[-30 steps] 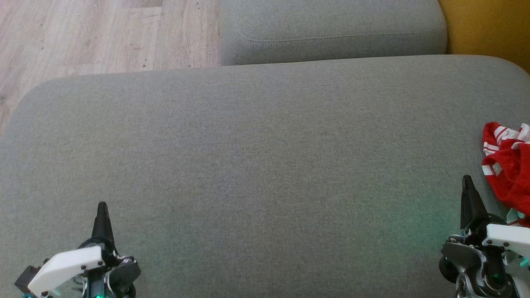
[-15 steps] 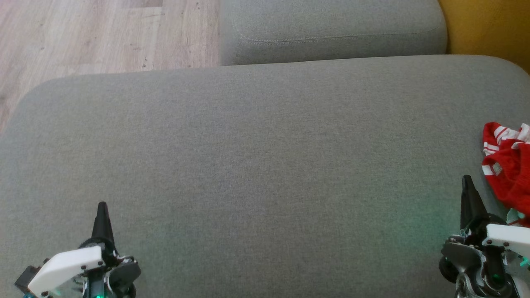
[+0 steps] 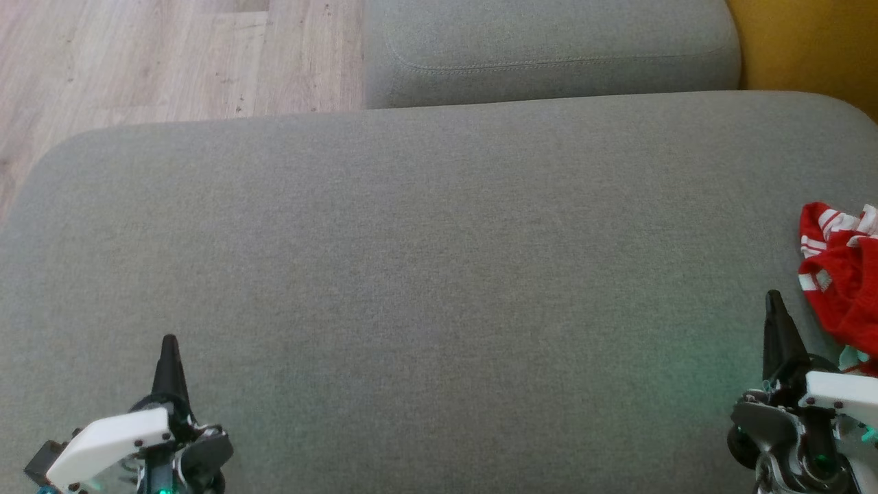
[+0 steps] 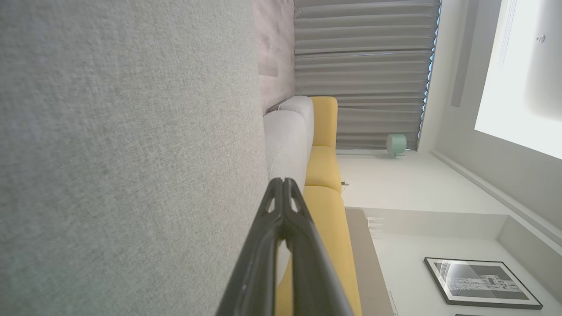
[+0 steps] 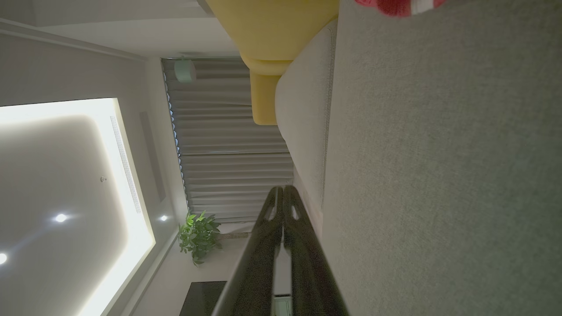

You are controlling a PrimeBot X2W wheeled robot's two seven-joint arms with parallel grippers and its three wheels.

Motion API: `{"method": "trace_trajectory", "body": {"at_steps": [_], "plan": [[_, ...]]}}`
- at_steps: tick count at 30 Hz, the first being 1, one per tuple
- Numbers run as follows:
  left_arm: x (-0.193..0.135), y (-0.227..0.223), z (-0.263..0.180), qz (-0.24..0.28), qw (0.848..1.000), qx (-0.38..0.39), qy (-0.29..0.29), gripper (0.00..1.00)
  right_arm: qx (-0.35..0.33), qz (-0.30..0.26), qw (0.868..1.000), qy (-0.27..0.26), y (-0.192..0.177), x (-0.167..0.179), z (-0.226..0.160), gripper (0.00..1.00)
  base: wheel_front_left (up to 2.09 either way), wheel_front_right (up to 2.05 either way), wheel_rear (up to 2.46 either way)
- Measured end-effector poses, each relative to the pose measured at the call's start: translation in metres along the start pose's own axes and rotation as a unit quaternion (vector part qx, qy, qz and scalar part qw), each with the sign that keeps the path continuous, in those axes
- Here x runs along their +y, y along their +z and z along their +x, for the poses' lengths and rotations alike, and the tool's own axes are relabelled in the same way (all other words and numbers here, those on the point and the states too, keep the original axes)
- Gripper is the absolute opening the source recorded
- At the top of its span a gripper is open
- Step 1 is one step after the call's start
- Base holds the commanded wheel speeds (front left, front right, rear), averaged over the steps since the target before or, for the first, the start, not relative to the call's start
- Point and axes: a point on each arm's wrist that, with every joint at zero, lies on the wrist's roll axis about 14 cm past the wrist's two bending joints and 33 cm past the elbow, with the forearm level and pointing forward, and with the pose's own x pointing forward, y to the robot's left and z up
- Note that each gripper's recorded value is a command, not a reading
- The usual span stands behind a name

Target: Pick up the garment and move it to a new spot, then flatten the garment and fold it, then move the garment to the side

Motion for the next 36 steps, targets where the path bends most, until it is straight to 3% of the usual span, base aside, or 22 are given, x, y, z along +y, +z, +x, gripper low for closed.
{"method": "trace_trajectory", "body": {"at_steps": [36], "plan": [[0.0,0.0,0.0,0.0,1.0,0.0,0.0,0.0,0.0,0.0,1.0,0.0,0.0,0.0,0.0,0.0,0.0,0.0,0.0]]}}
